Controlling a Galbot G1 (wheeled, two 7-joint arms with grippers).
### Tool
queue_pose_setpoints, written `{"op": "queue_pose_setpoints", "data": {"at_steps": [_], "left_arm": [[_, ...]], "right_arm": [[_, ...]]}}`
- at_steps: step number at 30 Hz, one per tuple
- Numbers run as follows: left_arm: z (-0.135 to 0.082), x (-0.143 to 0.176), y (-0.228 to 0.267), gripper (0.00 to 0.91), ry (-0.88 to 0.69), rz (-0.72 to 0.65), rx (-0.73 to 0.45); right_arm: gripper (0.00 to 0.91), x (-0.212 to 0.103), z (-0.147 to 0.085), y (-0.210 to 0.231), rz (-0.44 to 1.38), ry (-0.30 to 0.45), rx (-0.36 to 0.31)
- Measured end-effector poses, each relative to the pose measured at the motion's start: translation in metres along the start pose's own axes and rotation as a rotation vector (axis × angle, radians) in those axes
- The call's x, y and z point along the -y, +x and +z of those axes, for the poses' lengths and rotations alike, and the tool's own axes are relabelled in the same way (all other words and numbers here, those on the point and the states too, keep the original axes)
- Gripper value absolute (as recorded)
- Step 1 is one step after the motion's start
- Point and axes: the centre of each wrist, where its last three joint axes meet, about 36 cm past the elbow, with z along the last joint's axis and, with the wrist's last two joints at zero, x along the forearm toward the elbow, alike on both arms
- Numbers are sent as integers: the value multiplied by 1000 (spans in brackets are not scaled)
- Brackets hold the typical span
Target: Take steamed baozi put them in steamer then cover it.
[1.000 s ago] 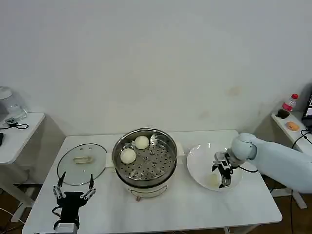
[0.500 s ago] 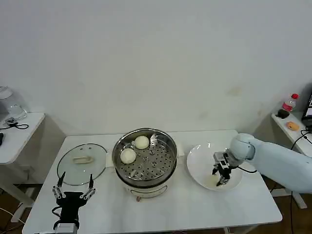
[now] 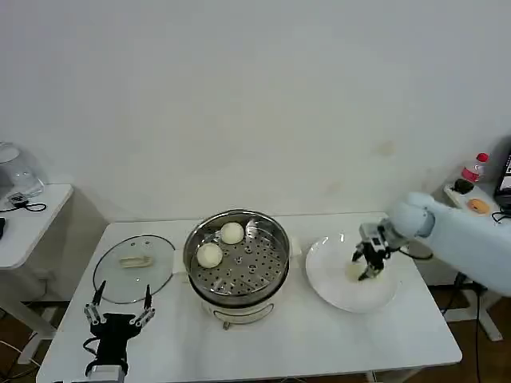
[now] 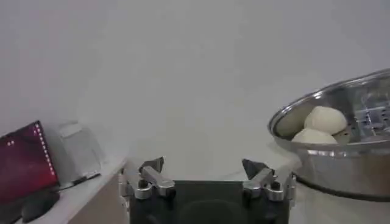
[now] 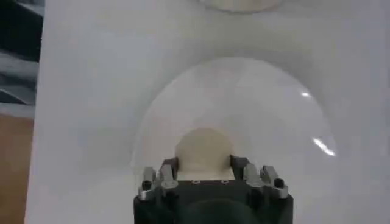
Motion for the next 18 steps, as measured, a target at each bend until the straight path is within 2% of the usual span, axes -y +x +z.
{"op": "queue_pose_setpoints", "data": {"at_steps": [4,9,18], "left_arm": [[-2,-1,1,907,7,-2,0],[-1,-2,2,907,19,-9,-13],[-3,-7,6,907,21,-24,-23]], "right_arm": [[605,19,-30,36,60,51,27],[605,32,-84,69,105,151,65],[615,41,-178,73,88,345,110]]}}
